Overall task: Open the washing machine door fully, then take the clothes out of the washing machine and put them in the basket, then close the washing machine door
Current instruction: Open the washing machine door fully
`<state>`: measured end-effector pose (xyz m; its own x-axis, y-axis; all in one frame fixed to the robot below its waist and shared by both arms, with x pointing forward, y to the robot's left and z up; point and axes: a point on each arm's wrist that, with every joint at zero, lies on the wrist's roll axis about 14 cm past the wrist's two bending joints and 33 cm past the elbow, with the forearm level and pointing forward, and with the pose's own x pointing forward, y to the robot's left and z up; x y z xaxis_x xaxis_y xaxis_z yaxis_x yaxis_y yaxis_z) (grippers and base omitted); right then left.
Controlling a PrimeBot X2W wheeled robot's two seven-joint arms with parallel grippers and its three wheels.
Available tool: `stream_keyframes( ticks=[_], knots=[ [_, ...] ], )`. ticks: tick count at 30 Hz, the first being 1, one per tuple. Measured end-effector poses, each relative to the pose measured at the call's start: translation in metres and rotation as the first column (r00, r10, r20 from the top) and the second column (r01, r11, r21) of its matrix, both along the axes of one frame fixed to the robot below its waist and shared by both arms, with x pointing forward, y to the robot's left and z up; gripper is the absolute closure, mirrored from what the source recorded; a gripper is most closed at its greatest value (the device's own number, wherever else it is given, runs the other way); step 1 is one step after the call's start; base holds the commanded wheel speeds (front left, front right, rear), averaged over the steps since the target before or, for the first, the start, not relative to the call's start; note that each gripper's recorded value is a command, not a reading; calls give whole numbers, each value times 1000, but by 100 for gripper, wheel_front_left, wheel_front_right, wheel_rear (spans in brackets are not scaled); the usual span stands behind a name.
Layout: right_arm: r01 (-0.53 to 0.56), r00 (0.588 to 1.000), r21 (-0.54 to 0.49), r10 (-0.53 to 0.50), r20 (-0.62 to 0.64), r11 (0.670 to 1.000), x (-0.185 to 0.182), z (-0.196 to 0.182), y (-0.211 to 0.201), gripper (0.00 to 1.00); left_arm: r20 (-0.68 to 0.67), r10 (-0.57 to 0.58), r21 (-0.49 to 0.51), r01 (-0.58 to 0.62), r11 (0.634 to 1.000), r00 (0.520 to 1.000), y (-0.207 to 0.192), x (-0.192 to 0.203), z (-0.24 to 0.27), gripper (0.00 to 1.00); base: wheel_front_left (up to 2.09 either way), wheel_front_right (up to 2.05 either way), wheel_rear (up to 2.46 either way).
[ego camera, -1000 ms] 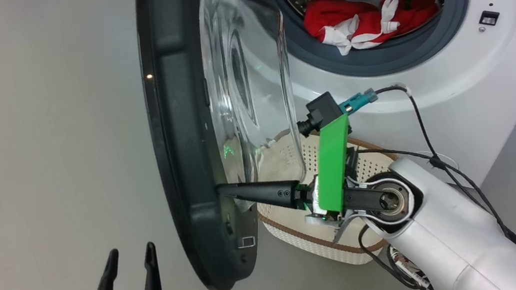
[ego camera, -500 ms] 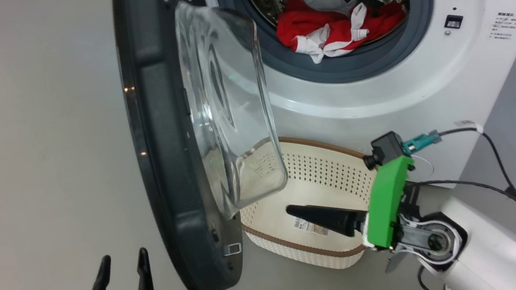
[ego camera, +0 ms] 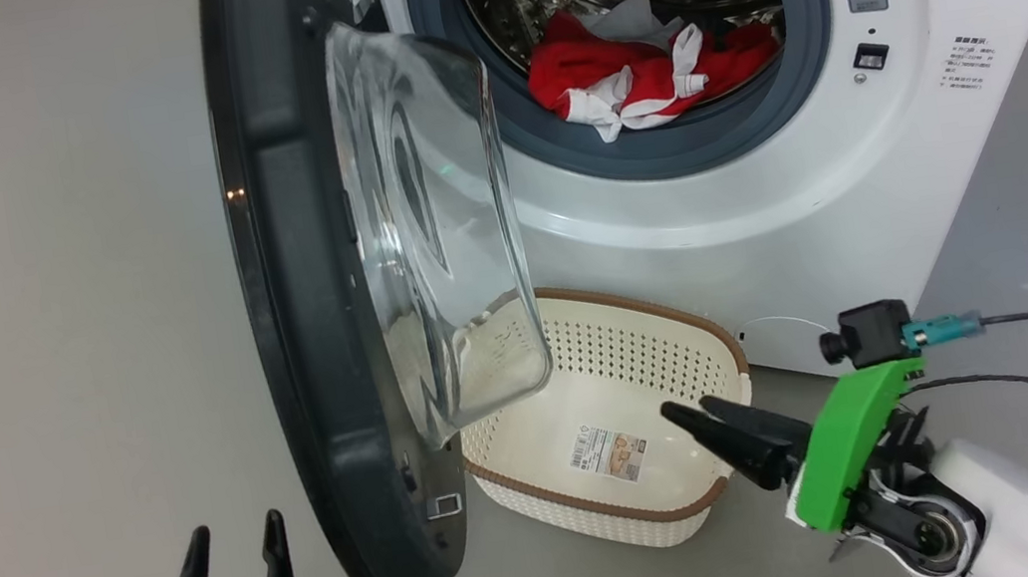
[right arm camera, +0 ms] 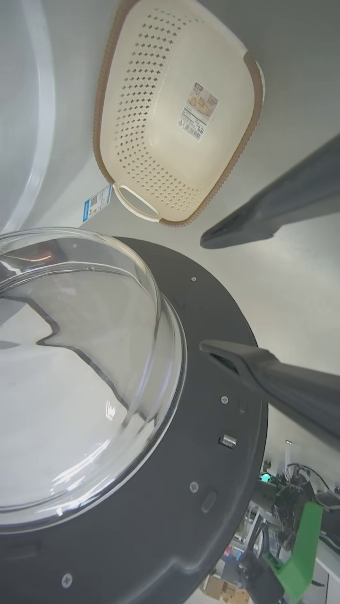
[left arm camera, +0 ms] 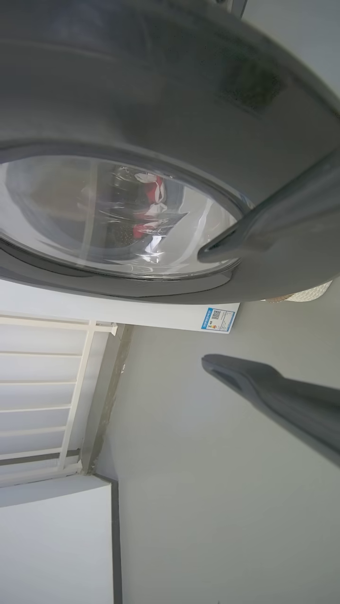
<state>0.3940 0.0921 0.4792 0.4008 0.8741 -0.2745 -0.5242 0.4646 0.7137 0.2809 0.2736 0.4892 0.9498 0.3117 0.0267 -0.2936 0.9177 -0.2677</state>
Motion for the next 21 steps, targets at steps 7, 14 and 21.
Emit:
stream_keyframes(
  ticks=[7,14,21],
  knots=[
    [106,980,8,-105,166,994,15,4,-20,0,10,6,0,-6,1000,1000,2,-1,3,0,0,0,0],
    [162,931,27,-162,327,986,21,11,-35,0,5,19,-7,-19,1000,1000,5,-6,0,0,0,0,0],
    [223,849,25,-206,486,975,41,31,-52,0,2,17,-9,-17,1000,1000,4,-6,-2,0,0,0,0]
  ],
)
